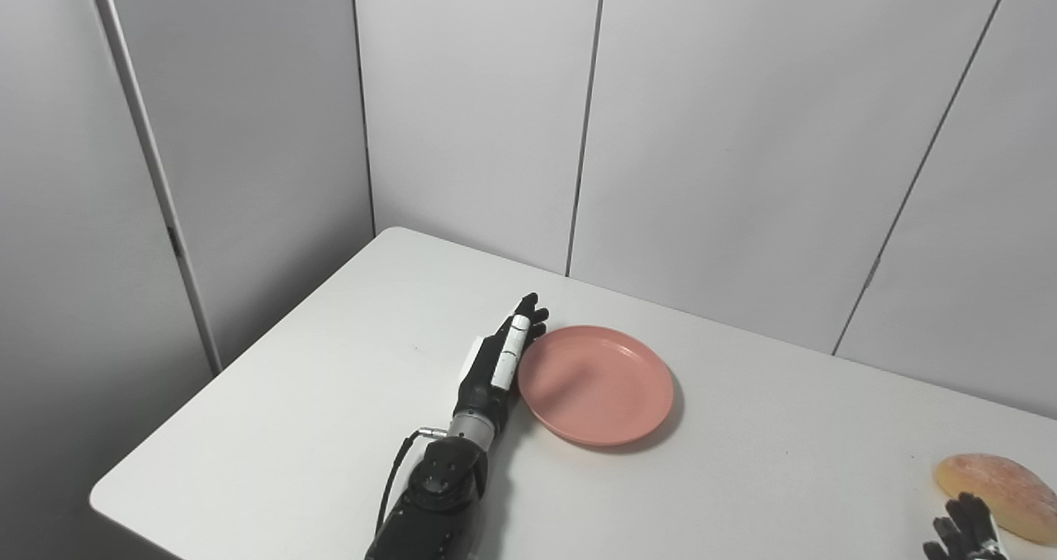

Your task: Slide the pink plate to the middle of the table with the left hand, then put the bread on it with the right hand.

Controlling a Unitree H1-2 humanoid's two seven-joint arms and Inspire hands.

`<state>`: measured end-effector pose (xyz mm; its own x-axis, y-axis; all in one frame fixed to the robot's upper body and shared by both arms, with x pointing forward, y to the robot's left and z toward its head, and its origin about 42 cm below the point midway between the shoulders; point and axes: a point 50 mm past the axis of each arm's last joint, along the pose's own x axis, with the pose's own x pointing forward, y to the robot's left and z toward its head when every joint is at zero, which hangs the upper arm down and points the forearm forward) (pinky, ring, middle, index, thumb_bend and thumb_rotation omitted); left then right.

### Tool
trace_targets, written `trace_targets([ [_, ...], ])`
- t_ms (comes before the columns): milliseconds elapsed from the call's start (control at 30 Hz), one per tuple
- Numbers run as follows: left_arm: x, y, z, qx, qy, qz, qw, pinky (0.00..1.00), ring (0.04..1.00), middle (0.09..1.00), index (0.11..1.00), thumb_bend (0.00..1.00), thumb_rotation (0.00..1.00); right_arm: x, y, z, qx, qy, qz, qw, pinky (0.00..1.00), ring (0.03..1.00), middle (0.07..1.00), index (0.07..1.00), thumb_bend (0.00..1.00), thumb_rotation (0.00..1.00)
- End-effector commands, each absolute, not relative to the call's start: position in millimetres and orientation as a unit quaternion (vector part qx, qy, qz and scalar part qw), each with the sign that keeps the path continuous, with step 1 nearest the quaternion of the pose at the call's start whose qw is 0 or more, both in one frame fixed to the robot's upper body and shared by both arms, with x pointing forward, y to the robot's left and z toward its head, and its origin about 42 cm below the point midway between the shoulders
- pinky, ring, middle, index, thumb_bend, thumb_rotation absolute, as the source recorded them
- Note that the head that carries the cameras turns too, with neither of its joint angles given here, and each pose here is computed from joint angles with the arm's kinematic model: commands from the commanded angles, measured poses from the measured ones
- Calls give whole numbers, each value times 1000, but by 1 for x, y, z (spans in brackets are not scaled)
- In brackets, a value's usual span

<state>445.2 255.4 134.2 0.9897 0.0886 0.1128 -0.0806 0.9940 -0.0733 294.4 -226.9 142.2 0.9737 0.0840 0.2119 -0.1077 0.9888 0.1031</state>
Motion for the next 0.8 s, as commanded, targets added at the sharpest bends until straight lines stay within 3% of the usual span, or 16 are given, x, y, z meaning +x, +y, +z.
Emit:
trace_targets([
  [0,452,244,145,-31,-73,22,997,967,928,914,917,751,1000,296,-225,156,58,-124,51,989,1000,1000,983,971,584,865],
  [400,454,226,145,-29,-70,-15,997,952,932,921,924,759,1000,297,-224,161,51,-122,49,990,1000,1000,980,969,501,863],
  [767,447,207,146,-41,-59,-54,996,960,934,922,925,793,1000,305,-219,156,62,-120,52,989,1000,978,952,941,602,789],
])
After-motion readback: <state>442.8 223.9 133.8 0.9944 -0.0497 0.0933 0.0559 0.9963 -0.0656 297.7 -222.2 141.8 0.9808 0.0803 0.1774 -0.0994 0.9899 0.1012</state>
